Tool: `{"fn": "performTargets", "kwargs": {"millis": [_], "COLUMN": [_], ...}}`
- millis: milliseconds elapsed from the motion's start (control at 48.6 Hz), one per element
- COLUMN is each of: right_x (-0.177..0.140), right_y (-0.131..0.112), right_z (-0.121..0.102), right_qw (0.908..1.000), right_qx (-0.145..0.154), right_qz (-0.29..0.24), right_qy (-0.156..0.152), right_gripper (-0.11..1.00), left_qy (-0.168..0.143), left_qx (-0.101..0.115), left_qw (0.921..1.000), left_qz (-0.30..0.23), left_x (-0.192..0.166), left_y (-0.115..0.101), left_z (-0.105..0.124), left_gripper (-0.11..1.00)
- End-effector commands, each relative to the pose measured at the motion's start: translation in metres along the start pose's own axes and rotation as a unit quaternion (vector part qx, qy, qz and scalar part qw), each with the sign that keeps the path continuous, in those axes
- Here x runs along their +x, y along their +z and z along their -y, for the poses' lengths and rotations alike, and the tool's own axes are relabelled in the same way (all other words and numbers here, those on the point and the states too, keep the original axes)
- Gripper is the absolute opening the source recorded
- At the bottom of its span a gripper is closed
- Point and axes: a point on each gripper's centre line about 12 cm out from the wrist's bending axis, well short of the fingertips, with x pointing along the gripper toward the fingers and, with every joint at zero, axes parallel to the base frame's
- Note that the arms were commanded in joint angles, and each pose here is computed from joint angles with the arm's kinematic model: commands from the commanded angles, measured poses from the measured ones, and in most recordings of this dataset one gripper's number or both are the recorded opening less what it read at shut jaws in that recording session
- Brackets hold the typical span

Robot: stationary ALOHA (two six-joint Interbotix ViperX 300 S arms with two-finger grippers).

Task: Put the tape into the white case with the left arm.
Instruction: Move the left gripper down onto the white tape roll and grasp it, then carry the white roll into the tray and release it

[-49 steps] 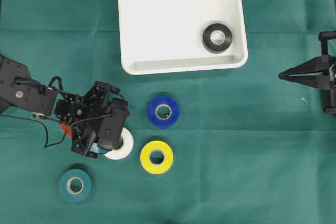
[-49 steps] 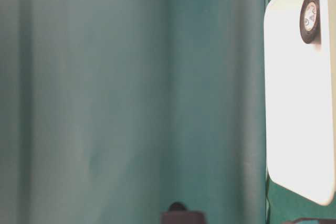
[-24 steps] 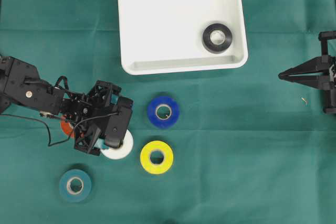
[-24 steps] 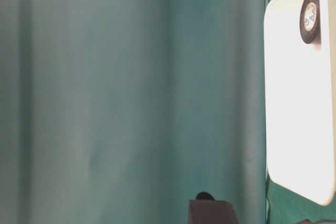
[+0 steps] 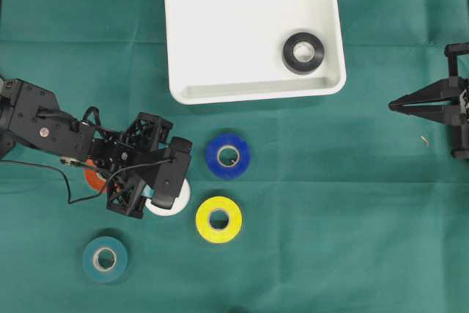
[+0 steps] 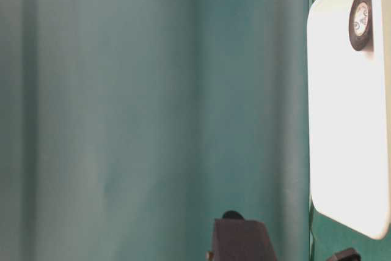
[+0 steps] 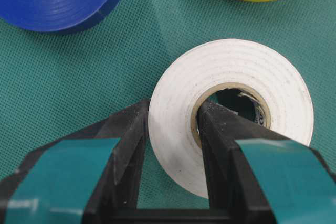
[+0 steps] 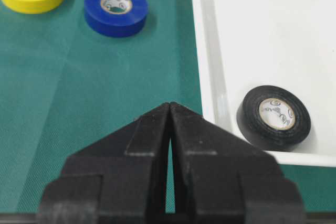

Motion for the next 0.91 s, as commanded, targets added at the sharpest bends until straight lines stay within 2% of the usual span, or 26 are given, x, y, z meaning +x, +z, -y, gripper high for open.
{"fn": "performTargets", "kwargs": {"millis": [0, 226, 576, 720, 885], "right_x": [0.001, 0.001, 0.001, 0.001, 0.001], "right_y": [0.005, 0.005, 0.005, 0.005, 0.005], "right_z": [0.0, 0.0, 0.0, 0.0, 0.0], "right_qw": [1.0, 1.0, 1.0, 1.0, 1.0], "right_qx": [0.0, 0.001, 0.001, 0.001, 0.001], "right_qz": [0.008, 0.008, 0.008, 0.008, 0.008], "right_qy": [-0.001, -0.001, -0.001, -0.001, -0.001], "right_gripper": [-0.09, -0.09, -0.09, -0.09, -0.09], "left_qy": [0.0, -0.005, -0.002, 0.011, 0.036], "left_qx": [0.0, 0.001, -0.001, -0.018, -0.05], "left_qw": [0.9997, 0.9996, 0.9996, 0.9994, 0.9974], "left_qz": [0.024, 0.028, 0.028, 0.028, 0.036], "left_x": [-0.011, -0.039, -0.059, -0.059, -0.059], "left_y": [0.019, 0.044, 0.062, 0.063, 0.066], "left_z": [0.001, 0.003, -0.002, -0.018, -0.05], "left_gripper": [0.26, 0.26, 0.26, 0.26, 0.26]}}
